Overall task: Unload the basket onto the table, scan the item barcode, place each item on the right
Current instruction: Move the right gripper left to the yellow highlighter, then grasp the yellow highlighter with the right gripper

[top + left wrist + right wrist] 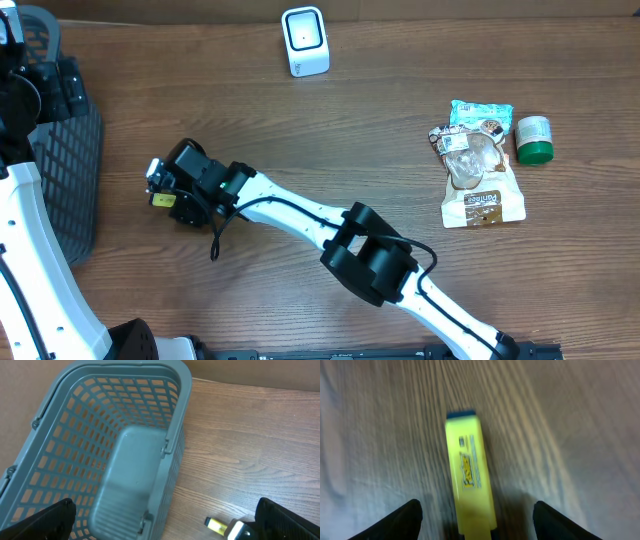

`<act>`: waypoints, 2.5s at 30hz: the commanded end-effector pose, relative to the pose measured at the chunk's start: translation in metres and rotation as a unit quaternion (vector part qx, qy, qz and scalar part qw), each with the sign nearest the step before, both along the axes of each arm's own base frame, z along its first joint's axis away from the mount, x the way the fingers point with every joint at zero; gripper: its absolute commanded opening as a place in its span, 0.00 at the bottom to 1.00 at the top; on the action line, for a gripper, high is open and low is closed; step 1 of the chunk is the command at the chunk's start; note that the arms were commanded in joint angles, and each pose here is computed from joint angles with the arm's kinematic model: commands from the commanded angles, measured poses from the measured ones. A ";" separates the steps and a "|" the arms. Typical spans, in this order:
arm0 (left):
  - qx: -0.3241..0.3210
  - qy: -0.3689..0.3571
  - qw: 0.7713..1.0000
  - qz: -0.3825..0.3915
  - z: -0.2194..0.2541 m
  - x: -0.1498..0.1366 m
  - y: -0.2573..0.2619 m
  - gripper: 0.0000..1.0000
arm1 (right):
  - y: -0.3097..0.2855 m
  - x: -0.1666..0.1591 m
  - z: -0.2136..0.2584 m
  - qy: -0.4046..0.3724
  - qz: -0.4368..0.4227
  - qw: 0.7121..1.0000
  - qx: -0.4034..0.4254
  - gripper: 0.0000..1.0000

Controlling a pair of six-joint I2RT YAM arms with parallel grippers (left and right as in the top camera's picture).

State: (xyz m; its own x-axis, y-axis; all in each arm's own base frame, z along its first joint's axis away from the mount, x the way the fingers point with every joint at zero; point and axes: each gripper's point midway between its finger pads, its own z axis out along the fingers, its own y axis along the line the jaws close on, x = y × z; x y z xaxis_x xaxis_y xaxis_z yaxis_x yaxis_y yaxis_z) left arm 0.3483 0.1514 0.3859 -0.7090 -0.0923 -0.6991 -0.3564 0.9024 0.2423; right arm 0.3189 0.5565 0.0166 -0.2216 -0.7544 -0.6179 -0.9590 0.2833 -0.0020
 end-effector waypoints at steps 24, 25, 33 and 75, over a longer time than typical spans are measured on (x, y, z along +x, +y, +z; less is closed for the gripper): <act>0.004 0.003 1.000 -0.008 -0.001 0.004 -0.002 1.00 | -0.095 0.023 -0.045 0.130 -0.211 0.960 -0.129 0.41; 0.004 0.003 1.000 -0.008 -0.001 0.004 -0.002 1.00 | -0.102 0.020 -0.046 0.140 -0.212 0.957 -0.141 0.41; 0.004 0.003 1.000 -0.008 -0.001 0.004 -0.002 1.00 | -0.132 0.001 -0.044 0.251 -0.212 0.930 -0.165 0.49; 0.004 0.003 1.000 -0.008 -0.001 0.004 -0.002 1.00 | -0.041 0.024 -0.027 0.034 -0.012 0.998 -0.053 0.65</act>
